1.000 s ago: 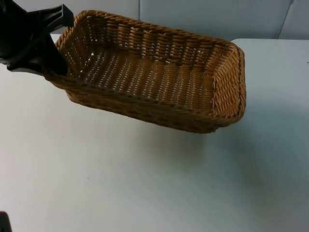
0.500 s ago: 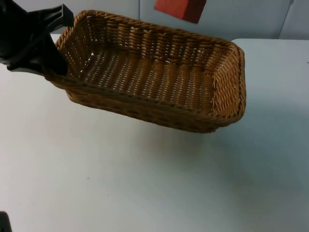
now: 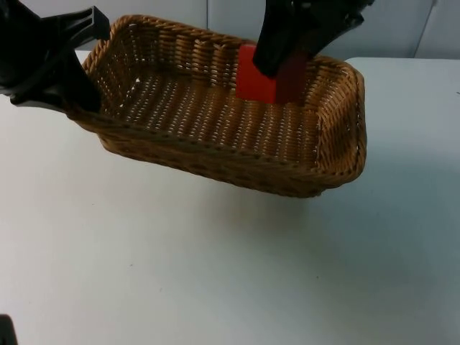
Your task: Pick up the basket with the left hand and place the cube into the basket with the right hand.
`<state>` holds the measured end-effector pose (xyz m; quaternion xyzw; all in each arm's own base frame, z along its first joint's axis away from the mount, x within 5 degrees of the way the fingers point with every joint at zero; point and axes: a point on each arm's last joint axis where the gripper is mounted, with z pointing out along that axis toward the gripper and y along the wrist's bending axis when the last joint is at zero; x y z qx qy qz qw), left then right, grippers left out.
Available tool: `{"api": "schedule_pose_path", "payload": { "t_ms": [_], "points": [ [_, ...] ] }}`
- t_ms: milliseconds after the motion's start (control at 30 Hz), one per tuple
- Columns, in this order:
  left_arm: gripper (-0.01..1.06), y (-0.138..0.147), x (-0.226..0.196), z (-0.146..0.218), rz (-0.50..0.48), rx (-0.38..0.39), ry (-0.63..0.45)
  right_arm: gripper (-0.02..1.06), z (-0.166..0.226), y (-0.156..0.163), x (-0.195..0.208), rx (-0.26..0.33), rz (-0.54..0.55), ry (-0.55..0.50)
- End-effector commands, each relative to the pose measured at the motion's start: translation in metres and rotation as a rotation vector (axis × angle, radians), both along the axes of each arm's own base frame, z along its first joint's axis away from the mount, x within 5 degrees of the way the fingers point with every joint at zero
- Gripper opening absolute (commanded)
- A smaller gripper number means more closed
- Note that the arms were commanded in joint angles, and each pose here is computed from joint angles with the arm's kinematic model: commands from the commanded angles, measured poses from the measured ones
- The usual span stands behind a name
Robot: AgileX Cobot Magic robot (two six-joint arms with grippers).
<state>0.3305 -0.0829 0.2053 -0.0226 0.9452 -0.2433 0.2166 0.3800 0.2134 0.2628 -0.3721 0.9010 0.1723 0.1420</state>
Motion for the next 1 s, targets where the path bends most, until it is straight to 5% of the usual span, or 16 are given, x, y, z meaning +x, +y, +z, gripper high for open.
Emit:
{"api": "schedule_pose_path", "payload": {
  "t_ms": [0, 233, 367, 467, 967],
  "points": [
    [0.00, -0.001, 0.000, 0.006, 0.026, -0.026, -0.015, 0.34, -0.002, 0.004, 0.004, 0.015, -0.015, -0.032],
    [0.00, 0.000, 0.000, 0.006, 0.023, -0.021, -0.016, 0.51, -0.007, 0.004, 0.014, 0.009, -0.037, -0.109],
    [0.00, 0.000, 0.000, 0.006, 0.025, -0.019, -0.019, 0.77, -0.005, 0.005, 0.018, 0.026, -0.050, -0.146],
    [0.00, 0.001, 0.001, 0.006, 0.033, -0.016, -0.029, 0.86, -0.005, 0.006, 0.017, 0.030, -0.047, -0.146],
    [0.00, 0.002, 0.003, 0.007, 0.052, -0.007, -0.052, 0.88, 0.008, 0.004, 0.013, 0.049, -0.048, -0.166]
  ]
}}
